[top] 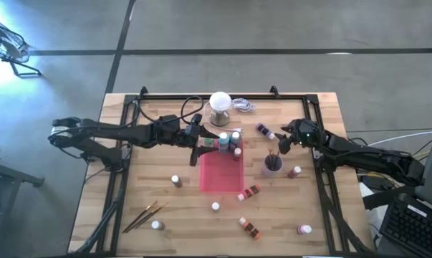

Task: Pick & Place Paint Supplies
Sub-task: Put the small purple paint bottle into the red bin

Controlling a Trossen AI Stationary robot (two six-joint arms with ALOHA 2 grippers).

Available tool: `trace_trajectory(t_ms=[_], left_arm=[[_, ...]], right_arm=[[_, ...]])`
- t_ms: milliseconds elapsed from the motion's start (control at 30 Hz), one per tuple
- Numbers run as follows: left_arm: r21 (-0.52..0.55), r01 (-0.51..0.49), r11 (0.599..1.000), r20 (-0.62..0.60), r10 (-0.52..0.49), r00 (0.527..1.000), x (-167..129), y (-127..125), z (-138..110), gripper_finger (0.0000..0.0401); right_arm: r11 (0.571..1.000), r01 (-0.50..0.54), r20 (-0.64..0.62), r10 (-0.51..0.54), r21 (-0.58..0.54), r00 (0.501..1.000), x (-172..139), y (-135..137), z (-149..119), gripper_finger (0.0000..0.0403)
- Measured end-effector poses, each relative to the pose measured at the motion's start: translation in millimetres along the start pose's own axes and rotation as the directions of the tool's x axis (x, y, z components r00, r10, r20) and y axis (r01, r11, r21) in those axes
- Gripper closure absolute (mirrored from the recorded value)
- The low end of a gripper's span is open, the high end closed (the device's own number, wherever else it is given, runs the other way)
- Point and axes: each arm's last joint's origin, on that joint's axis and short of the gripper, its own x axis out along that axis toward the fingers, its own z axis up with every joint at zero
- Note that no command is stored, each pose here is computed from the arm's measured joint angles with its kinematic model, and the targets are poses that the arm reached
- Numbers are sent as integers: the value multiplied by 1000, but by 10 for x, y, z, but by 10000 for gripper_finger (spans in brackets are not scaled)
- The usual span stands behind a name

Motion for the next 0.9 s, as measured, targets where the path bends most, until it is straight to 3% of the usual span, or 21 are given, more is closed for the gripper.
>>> trace_trajectory(t_ms=[433, 667, 900], left_arm=[[0, 0, 1000, 0, 0, 1000, -1, 0, -1, 192], [0, 0, 1000, 0, 0, 1000, 0, 0, 0, 192], [0, 0, 1000, 0, 0, 1000, -1, 1, -1, 192]], right_arm=[[1000, -8, -15, 9, 21, 1000, 16, -67, 47, 161], [999, 20, -90, -23, -28, 996, 122, -48, 204, 173], [998, 48, -191, -56, -47, 980, 271, -58, 153, 172]])
